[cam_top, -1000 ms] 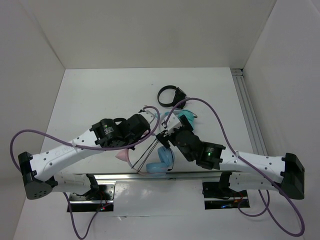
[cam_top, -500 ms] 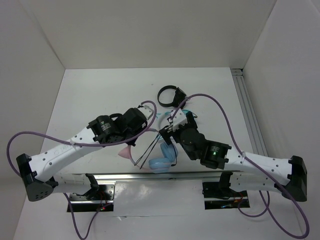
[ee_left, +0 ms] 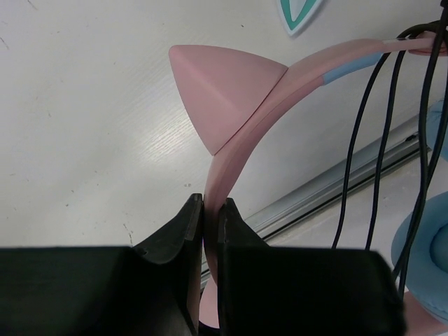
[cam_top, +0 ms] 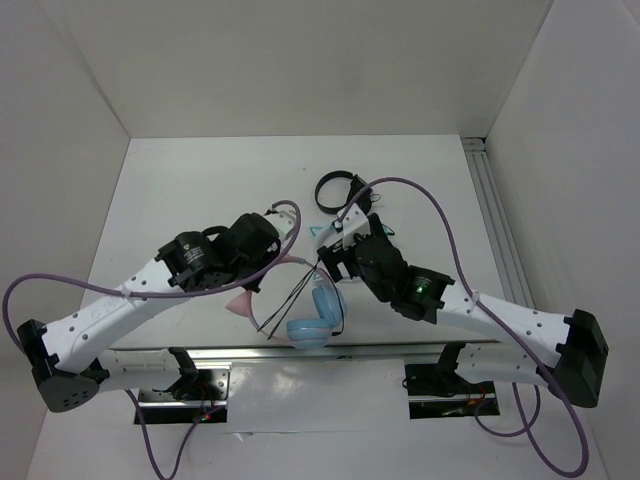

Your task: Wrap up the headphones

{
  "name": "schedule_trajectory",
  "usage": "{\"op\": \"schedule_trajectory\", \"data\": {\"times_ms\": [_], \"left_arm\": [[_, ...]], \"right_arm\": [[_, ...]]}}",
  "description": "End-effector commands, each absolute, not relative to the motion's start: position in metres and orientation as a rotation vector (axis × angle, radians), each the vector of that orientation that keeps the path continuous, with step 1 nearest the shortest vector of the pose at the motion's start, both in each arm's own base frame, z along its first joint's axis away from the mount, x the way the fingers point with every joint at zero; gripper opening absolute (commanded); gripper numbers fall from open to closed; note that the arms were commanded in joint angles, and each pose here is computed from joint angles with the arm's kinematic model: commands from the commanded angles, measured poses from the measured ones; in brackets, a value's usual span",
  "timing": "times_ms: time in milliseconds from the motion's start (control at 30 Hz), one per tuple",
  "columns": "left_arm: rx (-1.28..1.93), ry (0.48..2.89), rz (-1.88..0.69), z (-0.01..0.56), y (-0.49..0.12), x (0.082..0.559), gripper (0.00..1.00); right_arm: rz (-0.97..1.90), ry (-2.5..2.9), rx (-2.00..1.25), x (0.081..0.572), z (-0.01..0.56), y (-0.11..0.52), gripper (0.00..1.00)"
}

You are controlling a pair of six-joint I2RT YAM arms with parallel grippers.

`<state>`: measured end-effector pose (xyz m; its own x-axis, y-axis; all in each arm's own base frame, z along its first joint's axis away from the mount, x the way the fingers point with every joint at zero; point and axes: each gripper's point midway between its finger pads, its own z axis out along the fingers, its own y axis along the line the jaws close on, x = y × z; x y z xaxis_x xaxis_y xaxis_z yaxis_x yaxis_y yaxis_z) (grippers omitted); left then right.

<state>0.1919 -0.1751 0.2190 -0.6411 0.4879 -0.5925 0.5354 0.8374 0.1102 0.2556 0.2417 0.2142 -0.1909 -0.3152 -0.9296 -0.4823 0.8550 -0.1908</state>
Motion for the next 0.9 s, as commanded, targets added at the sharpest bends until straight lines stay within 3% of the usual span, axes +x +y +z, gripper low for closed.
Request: {"op": "schedule_trajectory", "data": {"times_ms": [0, 367, 567, 867], "left_arm": [[0.649, 2.263, -0.230, 0.259, -0.184, 0.200, 0.00], [0.516, 2.292, -0.193, 0.259, -0.169, 0.221, 0.00], [0.475, 2.280, -0.218, 0.260, -0.166, 0.230, 0.00], [0.398, 2.301, -0.185, 0.244, -0.158, 0.246, 0.00]], "right_arm": [[0.193, 1.816, -0.601, 0.262, 0.221, 0.242, 1.00], [-0.197, 1.955, -0.043, 0.320, 0.206, 0.147, 1.00], [-0.156, 1.961, 0.154, 0.327, 0.209, 0.109, 1.00], [0.034, 1.928, 0.157, 0.311, 0.247, 0.114, 1.00]]}}
